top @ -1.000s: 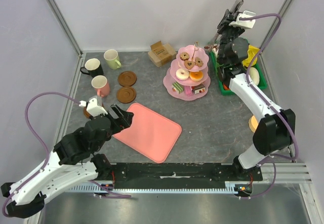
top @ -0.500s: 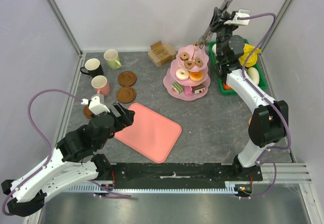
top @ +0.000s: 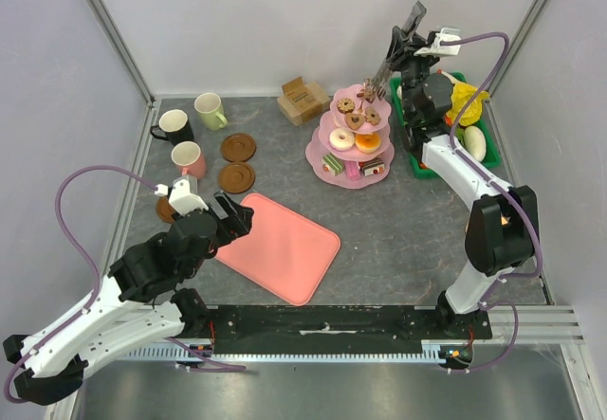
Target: Serve the afternoon tea
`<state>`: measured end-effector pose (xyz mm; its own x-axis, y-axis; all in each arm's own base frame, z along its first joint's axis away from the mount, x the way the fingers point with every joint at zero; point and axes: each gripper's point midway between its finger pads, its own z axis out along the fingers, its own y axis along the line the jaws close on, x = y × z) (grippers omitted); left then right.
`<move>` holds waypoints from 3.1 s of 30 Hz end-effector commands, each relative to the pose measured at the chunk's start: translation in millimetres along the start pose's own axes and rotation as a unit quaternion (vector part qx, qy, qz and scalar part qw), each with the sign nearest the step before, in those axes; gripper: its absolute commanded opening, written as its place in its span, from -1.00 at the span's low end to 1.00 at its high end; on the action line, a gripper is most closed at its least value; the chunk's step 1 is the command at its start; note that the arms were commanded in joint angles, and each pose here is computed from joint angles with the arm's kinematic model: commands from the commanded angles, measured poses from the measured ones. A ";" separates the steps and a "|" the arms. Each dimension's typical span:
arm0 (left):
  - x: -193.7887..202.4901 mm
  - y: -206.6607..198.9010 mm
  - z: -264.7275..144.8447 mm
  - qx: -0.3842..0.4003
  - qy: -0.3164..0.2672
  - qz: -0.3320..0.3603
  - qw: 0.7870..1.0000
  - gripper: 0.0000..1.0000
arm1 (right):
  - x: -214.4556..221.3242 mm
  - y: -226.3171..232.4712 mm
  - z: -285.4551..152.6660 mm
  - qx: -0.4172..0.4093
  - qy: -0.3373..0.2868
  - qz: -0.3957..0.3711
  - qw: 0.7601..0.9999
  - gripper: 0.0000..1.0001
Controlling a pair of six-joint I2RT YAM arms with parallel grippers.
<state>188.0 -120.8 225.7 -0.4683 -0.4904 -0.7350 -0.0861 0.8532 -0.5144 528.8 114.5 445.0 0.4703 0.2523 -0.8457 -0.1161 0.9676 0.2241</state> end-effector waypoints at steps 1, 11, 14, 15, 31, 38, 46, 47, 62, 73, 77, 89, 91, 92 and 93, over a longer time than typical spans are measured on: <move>-15.0 -7.9 -1.7 0.008 -0.026 -0.016 1.000 0.87 | -23.7 2.8 -4.1 -0.011 -0.030 0.015 0.999 -0.19; -12.3 -8.4 -0.9 0.009 -0.020 -0.015 1.000 0.87 | -31.7 -0.1 -10.8 -0.006 -0.028 0.009 1.000 0.07; -12.7 -9.1 -1.8 0.012 -0.020 -0.017 1.000 0.87 | -41.2 0.9 -10.5 -0.006 -0.033 0.010 0.999 0.07; -13.2 -9.1 -2.3 0.013 -0.021 -0.017 1.000 0.87 | -45.9 0.0 -11.1 -0.002 -0.037 0.009 0.999 0.08; -7.6 -15.2 -5.7 0.037 -0.004 -0.013 0.999 0.87 | -131.3 -63.9 -76.4 0.179 0.036 -0.015 0.983 0.05; 4.3 -25.5 -0.8 0.051 0.023 0.010 0.998 0.88 | -39.4 -66.6 -190.3 0.192 0.307 0.050 0.931 0.09; 25.8 -40.1 10.2 0.059 0.073 0.037 0.995 0.95 | 84.1 -90.1 -318.2 0.238 0.508 0.043 0.827 0.08; 27.3 -40.1 12.3 0.055 0.076 0.040 0.995 0.96 | 93.0 -91.6 -323.2 0.239 0.518 0.039 0.820 0.09; 7.7 -1.3 47.4 -0.059 0.077 0.007 0.995 0.99 | 218.2 -113.6 -333.3 0.241 0.669 -0.082 0.698 0.60; -51.8 66.0 99.0 -0.158 0.052 -0.060 0.984 0.98 | 161.8 -102.5 -298.4 0.212 0.586 -0.060 0.780 0.96; -85.4 90.5 111.6 -0.166 0.032 -0.043 0.985 0.98 | 121.8 -93.9 -295.6 0.164 0.527 -0.047 0.832 0.96; -140.1 173.2 185.0 -0.157 -0.011 0.056 0.986 0.96 | 74.6 -72.0 -302.4 0.082 0.412 0.015 0.907 0.96; -142.8 180.5 194.4 -0.152 -0.007 0.068 0.986 0.93 | 68.0 -68.4 -300.3 0.075 0.406 0.021 0.911 0.96; -144.3 184.1 198.7 -0.155 -0.003 0.072 0.985 0.93 | 66.1 -64.5 -300.3 0.066 0.405 0.027 0.912 0.96; -146.6 184.7 203.0 -0.147 0.002 0.085 0.985 0.89 | 64.8 -60.9 -301.2 0.057 0.404 0.033 0.912 0.96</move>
<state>385.3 59.0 130.3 -0.5421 -0.4762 -0.6924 -0.3841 0.8732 -0.2998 298.8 64.0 199.2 -0.4267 0.2604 -0.8661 0.0778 0.9647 0.2517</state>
